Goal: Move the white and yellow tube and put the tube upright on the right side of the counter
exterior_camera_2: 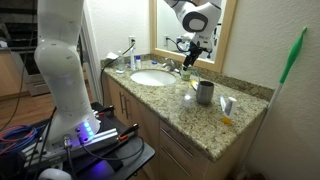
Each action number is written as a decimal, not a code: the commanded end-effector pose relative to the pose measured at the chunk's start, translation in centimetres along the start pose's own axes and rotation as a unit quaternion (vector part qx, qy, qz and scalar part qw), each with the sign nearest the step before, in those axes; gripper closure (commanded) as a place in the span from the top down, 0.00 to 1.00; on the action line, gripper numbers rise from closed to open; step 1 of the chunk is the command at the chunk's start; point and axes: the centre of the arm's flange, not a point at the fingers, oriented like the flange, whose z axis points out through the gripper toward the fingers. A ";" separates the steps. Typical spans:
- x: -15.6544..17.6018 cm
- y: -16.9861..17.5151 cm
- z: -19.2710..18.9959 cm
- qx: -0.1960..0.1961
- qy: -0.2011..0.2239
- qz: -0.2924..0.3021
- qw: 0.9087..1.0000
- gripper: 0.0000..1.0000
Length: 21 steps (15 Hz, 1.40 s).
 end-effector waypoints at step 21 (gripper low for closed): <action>6.8 -1.2 6.1 0.057 -0.045 0.240 0.968 1.00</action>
